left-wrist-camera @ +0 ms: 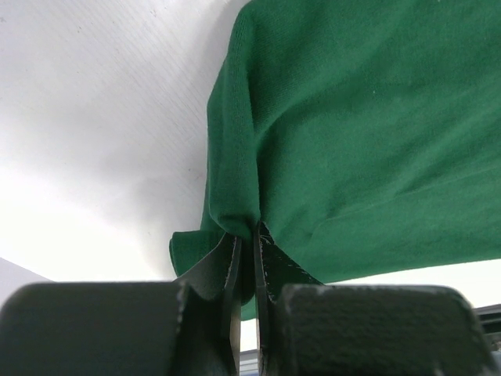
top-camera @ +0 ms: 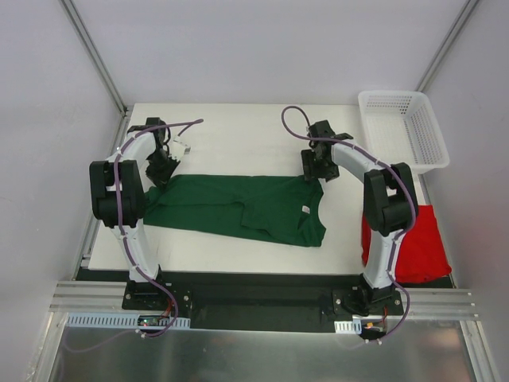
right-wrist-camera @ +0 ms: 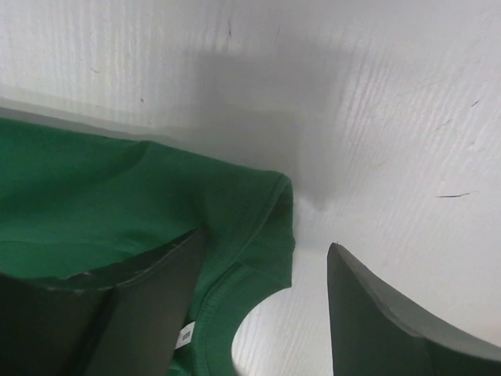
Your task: Fold and stack the t-shirts
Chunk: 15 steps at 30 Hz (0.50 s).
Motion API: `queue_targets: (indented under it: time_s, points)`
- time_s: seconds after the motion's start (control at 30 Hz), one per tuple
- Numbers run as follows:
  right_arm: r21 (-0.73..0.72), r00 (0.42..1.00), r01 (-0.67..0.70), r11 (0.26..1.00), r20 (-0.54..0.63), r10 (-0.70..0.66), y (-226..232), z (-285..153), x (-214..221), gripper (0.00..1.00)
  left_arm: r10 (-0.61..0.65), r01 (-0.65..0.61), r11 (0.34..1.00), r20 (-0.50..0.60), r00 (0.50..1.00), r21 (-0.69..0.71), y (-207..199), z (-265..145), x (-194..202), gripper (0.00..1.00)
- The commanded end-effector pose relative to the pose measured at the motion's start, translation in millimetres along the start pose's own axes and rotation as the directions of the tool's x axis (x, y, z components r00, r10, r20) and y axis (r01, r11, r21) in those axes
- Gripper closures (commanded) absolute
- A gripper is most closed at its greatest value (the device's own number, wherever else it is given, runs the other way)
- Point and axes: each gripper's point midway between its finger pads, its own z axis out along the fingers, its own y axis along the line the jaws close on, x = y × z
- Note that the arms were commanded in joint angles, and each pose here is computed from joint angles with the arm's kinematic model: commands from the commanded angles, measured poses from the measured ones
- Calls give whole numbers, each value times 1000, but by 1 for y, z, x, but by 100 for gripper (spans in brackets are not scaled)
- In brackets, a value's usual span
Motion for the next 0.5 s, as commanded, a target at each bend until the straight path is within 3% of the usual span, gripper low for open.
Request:
queue_targets:
  time_s: [0.0,0.23,0.37,0.43,0.47]
  points:
    - [-58,999,-27,998,-21,26,5,6,-3,36,8,-8,1000,19,1000,-16,-6,-18,2,100]
    - [-85,996,-37,996,-83,30,2,18,-3,39,16,-15,999,13,1000,-32,-4,-20,3,100]
    - [-76,992,-54,996,-118,45,-5,20,3,62,12,-12,999,5,1000,-36,-2,-18,4,100]
    - [-71,990,-58,996,-129,48,-8,20,6,67,8,-7,999,5,1000,-38,-1,-18,3,100]
    - [-70,990,-56,996,-132,47,-9,19,7,80,1,-1,999,6,1000,-35,-2,-17,3,100]
